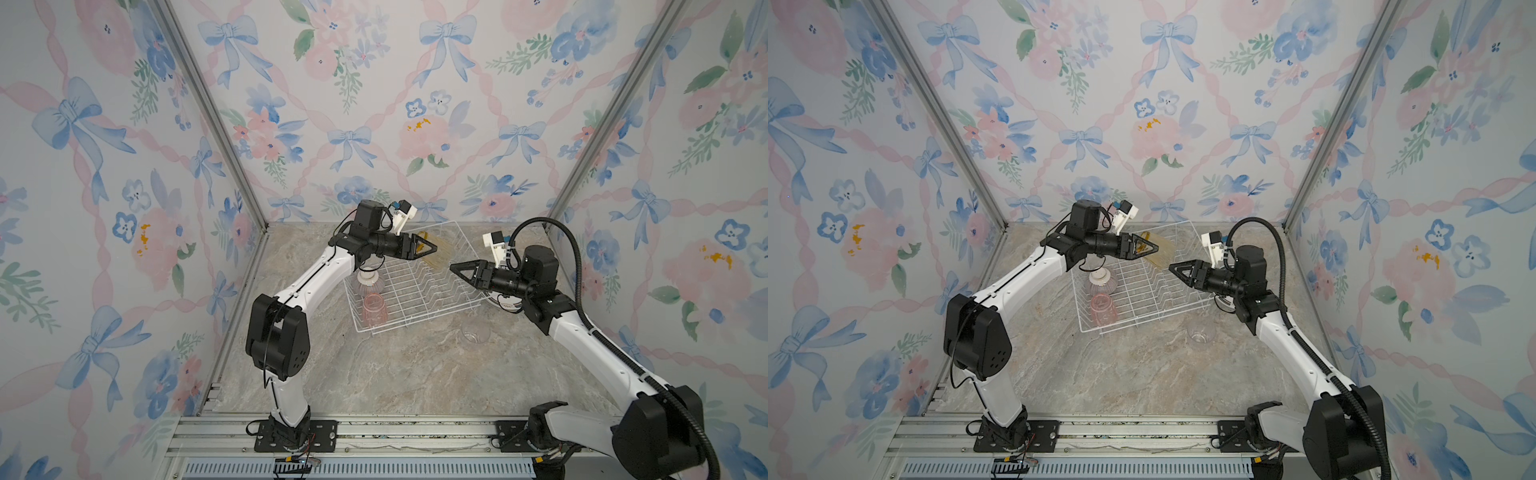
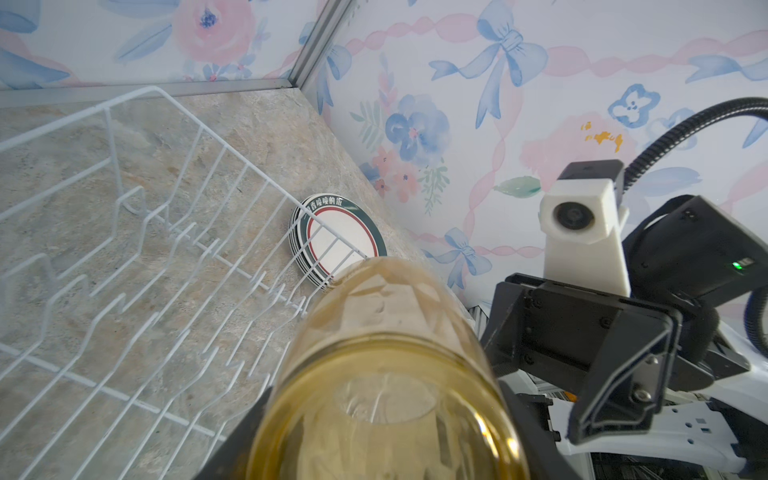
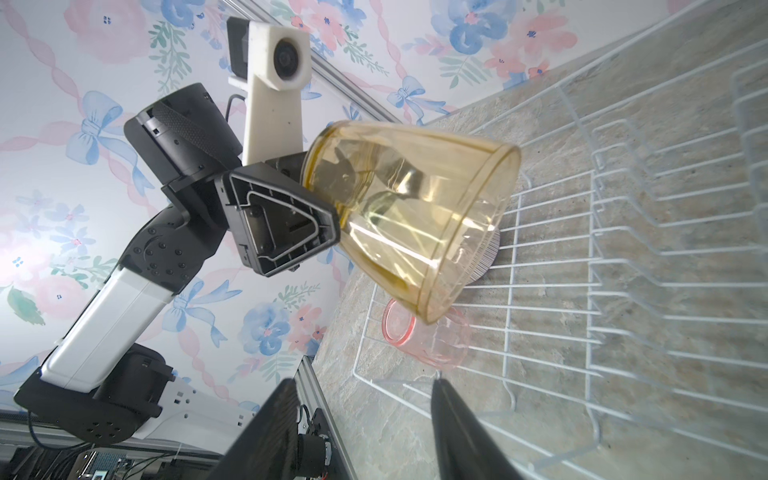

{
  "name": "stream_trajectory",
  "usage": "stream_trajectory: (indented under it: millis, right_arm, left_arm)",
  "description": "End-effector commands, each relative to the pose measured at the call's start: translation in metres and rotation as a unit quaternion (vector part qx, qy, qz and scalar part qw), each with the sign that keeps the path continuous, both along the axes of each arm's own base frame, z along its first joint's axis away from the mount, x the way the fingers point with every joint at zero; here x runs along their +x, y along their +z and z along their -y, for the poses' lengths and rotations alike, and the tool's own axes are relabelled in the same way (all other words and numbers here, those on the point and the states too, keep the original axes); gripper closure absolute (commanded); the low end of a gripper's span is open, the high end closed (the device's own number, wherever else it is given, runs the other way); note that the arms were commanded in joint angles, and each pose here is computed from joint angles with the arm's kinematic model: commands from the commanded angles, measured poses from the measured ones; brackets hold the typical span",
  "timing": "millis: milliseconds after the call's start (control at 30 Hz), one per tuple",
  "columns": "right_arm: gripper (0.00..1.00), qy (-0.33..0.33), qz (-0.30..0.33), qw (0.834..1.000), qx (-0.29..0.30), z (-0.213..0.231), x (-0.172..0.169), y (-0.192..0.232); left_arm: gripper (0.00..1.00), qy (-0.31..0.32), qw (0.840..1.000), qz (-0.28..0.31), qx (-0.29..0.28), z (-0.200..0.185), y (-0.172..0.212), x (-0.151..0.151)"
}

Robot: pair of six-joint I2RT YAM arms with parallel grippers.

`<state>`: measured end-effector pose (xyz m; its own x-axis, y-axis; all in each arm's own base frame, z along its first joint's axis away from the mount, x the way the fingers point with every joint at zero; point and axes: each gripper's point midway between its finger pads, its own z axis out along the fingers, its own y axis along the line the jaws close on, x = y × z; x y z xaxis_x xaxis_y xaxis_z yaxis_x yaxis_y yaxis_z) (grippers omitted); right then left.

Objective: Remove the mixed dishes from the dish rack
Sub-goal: 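Raise the yellow glass toward the right gripper while the right gripper approaches it, then close the right gripper on the yellow glass while the left gripper releases it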

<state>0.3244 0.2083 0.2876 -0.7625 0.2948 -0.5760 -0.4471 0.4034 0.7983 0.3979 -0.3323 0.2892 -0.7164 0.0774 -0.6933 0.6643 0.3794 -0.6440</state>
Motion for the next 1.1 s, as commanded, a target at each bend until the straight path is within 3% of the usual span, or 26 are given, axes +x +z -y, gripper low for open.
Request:
stream_trajectory:
  millis: [0, 633, 1000, 1067]
  right_arm:
    - [0.45, -0.002, 0.017, 1.0, 0.015, 0.004, 0.0, 0.008]
    - [0.51, 0.014, 0.065, 0.995, 0.078, -0.006, 0.016, 0.044]
    - [0.73, 0.043, 0.084, 0.99, 0.102, -0.023, 0.015, 0.062]
    - [0.84, 0.046, 0.083, 0.99, 0.103, -0.025, 0.015, 0.062]
  left_arm:
    - [0.52, -0.024, 0.998, 0.033, -0.051, 0.002, 0.039, -0.011]
    - [0.52, -0.08, 0.989, 0.01, -0.124, 0.027, 0.042, -0.029]
    - [0.52, -0.097, 0.986, -0.005, -0.135, 0.041, 0.034, -0.03]
    - [0.52, -0.099, 0.986, -0.004, -0.137, 0.042, 0.035, -0.03]
